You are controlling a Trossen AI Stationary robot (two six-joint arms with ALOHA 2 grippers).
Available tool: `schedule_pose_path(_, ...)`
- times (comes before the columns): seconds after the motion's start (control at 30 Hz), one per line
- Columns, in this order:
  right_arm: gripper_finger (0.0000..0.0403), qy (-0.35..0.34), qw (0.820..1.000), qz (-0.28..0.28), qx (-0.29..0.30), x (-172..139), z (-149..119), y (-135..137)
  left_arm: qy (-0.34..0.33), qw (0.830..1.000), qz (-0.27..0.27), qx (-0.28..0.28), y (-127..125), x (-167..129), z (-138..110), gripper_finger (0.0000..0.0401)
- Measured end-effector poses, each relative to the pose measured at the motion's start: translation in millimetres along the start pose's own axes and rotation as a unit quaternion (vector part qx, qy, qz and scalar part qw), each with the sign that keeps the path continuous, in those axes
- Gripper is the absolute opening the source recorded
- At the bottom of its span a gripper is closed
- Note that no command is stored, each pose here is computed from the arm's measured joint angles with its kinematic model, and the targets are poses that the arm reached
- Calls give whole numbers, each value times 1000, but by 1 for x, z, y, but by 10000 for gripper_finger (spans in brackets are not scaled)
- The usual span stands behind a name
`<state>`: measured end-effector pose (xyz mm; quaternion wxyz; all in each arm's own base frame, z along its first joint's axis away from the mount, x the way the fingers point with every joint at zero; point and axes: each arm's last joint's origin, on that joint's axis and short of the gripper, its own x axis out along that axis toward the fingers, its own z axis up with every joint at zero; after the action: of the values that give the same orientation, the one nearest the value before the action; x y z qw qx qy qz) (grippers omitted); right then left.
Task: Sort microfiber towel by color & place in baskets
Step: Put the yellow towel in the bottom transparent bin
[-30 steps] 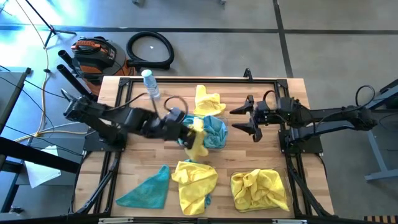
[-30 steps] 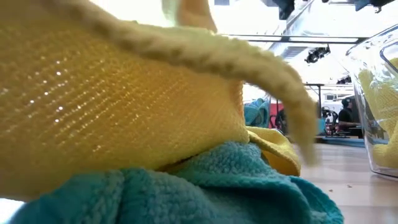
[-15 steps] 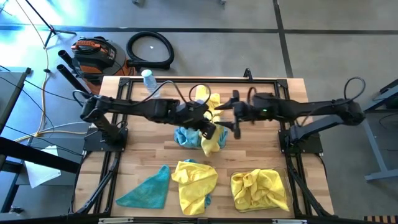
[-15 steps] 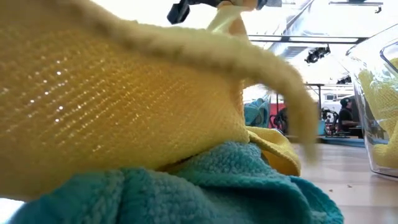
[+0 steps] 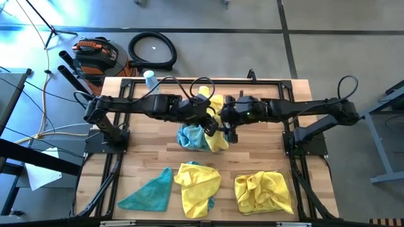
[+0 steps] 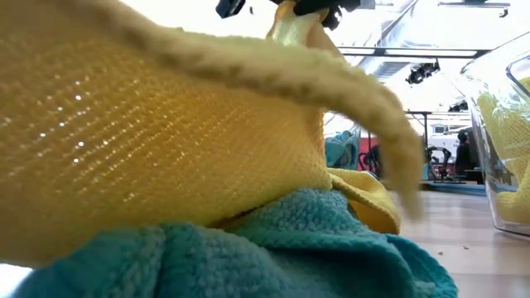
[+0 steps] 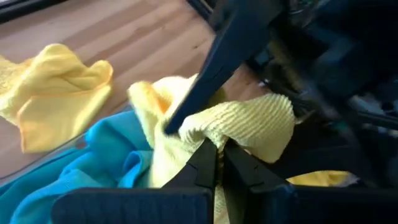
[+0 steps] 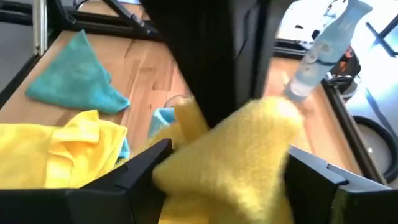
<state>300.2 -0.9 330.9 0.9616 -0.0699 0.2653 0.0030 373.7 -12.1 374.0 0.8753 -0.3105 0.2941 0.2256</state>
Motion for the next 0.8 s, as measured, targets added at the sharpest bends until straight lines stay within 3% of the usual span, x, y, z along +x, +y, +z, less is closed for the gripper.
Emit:
schedule_pose_path(0.17,255,8,999,-33,-2,1,-1,-2,-11,1000,-1,10,-3,-4,5,0)
schedule_pose_path(0.53,246,-1,999,-37,3,0,1,-2,-48,998,-36,37,-12,-13,16,0)
schedule_pose_path(0.67,196,0,999,-36,4,0,1,-2,-49,997,-37,44,-12,-13,16,0)
schedule_pose_path(0.8,113,12,999,-34,22,0,-2,-2,-49,996,-36,61,-12,-13,16,10)
